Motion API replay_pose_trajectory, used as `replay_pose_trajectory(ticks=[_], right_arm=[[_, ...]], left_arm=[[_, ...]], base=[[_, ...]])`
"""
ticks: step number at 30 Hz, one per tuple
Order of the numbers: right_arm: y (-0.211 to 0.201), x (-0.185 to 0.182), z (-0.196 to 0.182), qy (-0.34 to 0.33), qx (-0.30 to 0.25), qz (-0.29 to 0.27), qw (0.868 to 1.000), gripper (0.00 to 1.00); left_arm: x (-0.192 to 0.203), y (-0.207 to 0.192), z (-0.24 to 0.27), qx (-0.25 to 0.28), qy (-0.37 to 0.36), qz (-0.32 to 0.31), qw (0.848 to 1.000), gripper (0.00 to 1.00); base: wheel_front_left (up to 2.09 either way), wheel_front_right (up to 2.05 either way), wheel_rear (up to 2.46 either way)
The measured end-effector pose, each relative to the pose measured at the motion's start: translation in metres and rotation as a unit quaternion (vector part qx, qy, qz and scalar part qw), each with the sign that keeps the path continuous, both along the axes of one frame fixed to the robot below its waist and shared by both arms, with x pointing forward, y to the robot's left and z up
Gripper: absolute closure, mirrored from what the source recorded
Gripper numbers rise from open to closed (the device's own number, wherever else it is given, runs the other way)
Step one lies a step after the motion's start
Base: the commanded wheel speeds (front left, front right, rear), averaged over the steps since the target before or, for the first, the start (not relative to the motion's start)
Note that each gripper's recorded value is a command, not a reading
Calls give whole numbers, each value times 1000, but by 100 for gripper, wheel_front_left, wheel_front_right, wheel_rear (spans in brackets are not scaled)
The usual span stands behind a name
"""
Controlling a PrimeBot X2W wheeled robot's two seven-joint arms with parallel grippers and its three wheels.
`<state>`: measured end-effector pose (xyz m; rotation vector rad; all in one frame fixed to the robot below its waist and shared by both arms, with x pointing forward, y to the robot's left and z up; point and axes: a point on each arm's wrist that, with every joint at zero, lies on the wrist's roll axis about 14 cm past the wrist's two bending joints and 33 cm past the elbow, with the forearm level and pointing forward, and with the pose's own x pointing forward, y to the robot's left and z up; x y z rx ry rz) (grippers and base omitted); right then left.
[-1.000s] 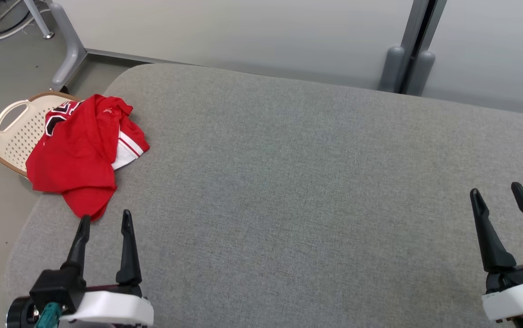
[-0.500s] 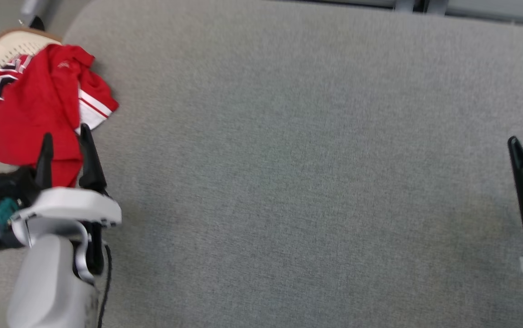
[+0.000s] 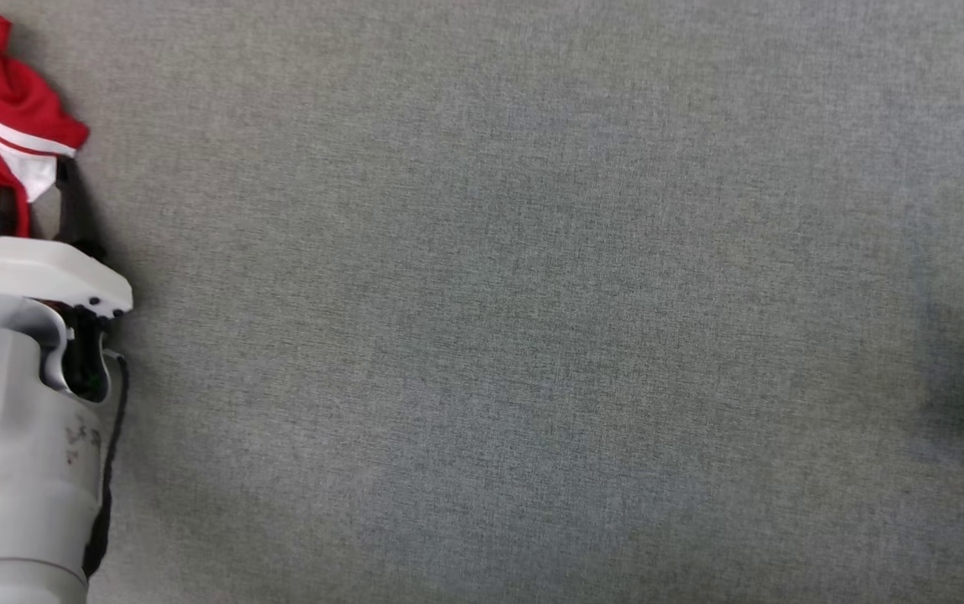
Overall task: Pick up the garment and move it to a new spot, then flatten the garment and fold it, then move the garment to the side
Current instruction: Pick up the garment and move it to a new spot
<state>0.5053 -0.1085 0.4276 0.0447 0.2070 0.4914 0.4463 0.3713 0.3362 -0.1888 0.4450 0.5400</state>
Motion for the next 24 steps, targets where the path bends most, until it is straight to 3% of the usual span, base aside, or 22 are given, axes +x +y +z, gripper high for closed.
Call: replay_pose_trajectory(ticks=[1,2,3,4,5,11,16,24], right_arm=[[-1,0,-4,4,-2,-1,1000,0],[-2,1,-7,8,-2,-1,1000,0],[-3,1,-9,10,-1,-2,1000,0],[-3,2,-10,10,-2,-2,1000,0],[-4,2,-11,11,-3,-2,1000,0],[-3,3,-7,4,-1,-3,1000,0],[0,1,7,-10,10,-7,1000,0],[7,-14,40,-38,35,-16,999,0]], left_arm=[[3,2,-3,-1,3,0,1000,0],[4,3,-5,-1,7,1,1000,6],[7,3,-7,-4,8,1,1000,35],[8,4,-8,-5,10,0,1000,96],[9,4,-8,-7,11,-1,1000,100],[13,4,4,-10,-13,-8,1000,100],[20,8,51,31,-86,-23,996,100],[-6,-20,121,90,-184,-57,977,100]], base=[[0,0,0],[0,0,0],[0,0,0],[0,0,0],[0,0,0],[0,0,0],[0,0,0],[0,0,0]])
